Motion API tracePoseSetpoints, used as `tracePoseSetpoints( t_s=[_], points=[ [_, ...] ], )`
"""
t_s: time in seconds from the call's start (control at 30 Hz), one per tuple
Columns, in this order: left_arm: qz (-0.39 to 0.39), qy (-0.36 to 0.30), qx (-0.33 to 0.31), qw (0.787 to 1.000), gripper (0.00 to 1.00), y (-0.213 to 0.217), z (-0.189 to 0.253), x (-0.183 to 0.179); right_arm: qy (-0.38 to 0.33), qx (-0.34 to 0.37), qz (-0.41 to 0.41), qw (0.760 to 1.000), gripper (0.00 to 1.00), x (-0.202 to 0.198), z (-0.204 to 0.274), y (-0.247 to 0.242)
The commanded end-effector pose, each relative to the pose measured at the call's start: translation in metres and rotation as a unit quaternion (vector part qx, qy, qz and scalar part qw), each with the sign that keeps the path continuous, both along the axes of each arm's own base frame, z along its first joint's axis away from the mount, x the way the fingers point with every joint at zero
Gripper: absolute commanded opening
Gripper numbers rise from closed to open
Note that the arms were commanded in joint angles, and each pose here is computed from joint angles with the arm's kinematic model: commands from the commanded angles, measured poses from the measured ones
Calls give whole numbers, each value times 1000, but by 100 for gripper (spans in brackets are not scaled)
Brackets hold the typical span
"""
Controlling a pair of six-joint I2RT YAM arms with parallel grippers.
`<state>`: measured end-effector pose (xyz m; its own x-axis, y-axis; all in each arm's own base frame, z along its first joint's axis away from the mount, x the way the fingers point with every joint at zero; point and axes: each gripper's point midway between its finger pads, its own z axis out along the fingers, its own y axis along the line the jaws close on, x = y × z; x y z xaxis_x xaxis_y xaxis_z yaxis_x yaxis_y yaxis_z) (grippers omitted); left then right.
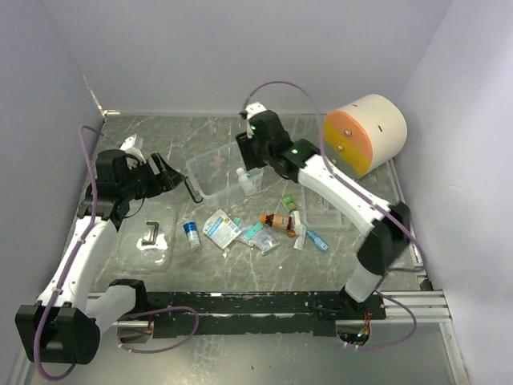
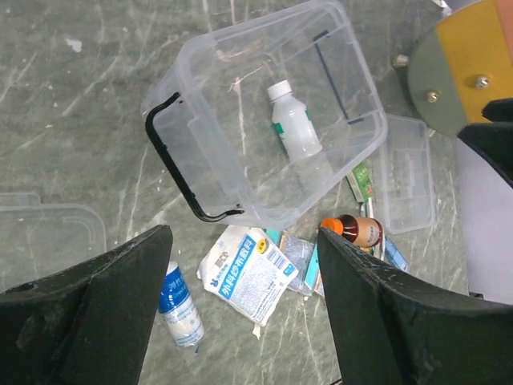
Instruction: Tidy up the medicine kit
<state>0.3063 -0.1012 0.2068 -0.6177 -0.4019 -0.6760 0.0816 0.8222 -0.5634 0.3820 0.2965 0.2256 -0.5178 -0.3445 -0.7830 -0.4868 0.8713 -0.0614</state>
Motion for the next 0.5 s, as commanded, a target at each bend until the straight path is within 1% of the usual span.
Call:
tracePoseSetpoints(
  t_s=[0.0, 0.07, 0.13, 0.17, 0.27, 0.47],
  points=[
    [-64, -51, -13, 997, 86, -18, 31, -8, -4, 45, -47, 998, 53, -20, -3, -20],
    [-101, -77, -20, 992, 86, -27, 42, -13, 2, 57, -58, 997, 53, -36, -9, -33],
    [-123, -103, -21, 987, 86, -32, 51, -20, 11, 62, -65, 996, 53, -53, -21, -47],
    [-124, -120, -17, 985, 86, -31, 56, -23, 7, 73, -71, 995, 53, -61, -18, -54],
    [-114, -149, -14, 982, 86, -28, 64, -28, 6, 76, -97, 992, 54, -78, -28, -76],
    [-91, -198, -2, 976, 85, -20, 84, -40, 7, 80, -134, 988, 55, -106, -62, -109]
  ],
)
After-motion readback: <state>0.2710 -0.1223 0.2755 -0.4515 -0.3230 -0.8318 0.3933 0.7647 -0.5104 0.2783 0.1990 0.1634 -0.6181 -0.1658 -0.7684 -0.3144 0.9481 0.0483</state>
